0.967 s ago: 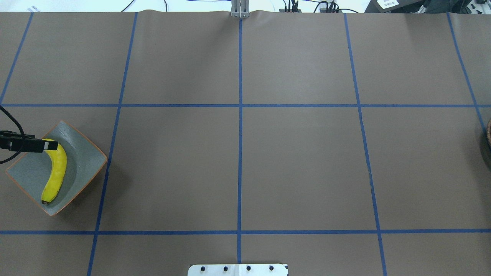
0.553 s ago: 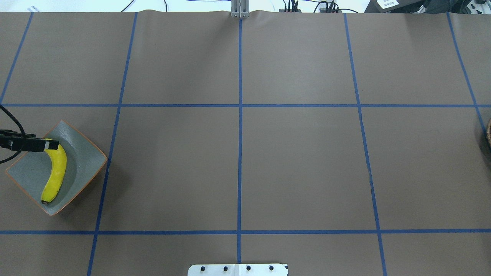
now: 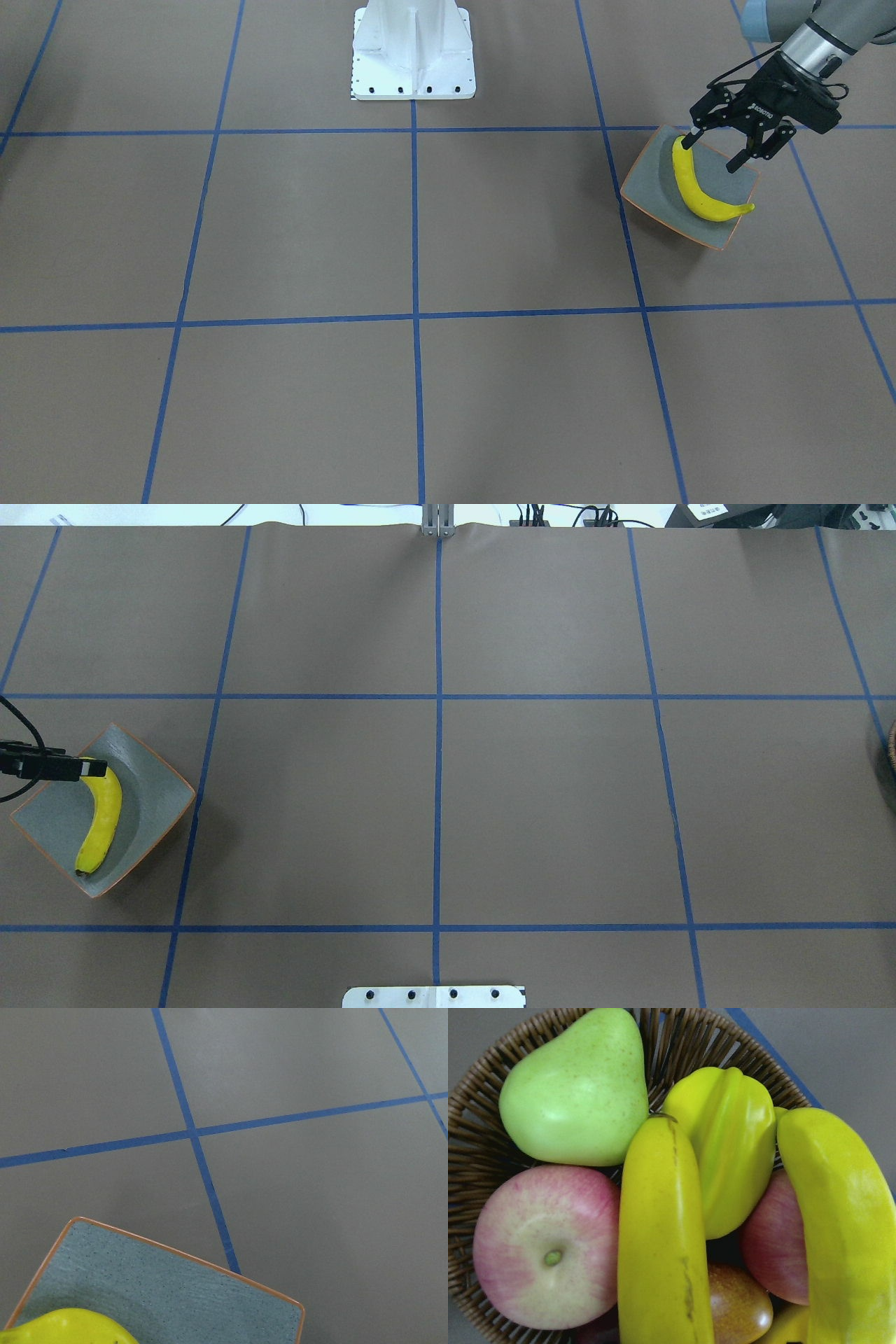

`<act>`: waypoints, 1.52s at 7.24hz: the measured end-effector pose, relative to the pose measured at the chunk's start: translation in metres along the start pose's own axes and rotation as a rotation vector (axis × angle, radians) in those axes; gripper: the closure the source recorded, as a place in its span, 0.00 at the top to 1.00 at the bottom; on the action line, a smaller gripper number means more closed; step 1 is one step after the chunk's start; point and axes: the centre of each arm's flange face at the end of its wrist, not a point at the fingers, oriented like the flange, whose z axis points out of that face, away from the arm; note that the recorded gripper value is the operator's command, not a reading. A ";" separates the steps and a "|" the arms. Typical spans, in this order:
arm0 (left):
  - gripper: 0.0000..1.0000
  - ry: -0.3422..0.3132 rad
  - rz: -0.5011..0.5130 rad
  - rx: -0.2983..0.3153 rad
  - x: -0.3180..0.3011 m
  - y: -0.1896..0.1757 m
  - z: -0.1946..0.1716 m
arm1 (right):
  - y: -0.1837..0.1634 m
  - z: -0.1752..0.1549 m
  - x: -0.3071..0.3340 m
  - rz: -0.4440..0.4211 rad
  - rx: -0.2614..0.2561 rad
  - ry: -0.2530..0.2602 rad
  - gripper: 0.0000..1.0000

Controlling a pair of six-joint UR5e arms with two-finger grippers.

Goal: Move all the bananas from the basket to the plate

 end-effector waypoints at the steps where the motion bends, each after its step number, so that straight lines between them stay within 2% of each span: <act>1: 1.00 0.001 0.000 0.001 0.000 0.000 0.000 | 0.000 0.002 -0.001 0.001 -0.003 -0.005 0.32; 2: 1.00 0.001 0.001 0.002 0.000 0.000 0.000 | 0.000 0.003 -0.001 -0.002 -0.004 -0.008 0.06; 3: 1.00 0.002 0.001 0.002 0.000 0.000 -0.001 | -0.001 0.004 -0.002 -0.005 -0.004 -0.011 0.00; 5: 1.00 0.003 0.001 0.000 0.000 0.000 0.000 | -0.006 0.001 -0.003 -0.012 0.008 -0.015 0.00; 8: 1.00 0.003 0.000 -0.004 0.000 0.000 0.001 | -0.037 -0.026 -0.010 -0.030 0.097 -0.063 0.00; 9: 1.00 0.003 0.000 -0.004 0.000 -0.001 0.003 | -0.051 -0.042 -0.004 -0.009 0.115 -0.077 0.00; 11: 1.00 0.006 0.002 -0.003 0.001 -0.003 0.004 | -0.091 -0.095 0.008 0.053 0.114 -0.094 0.00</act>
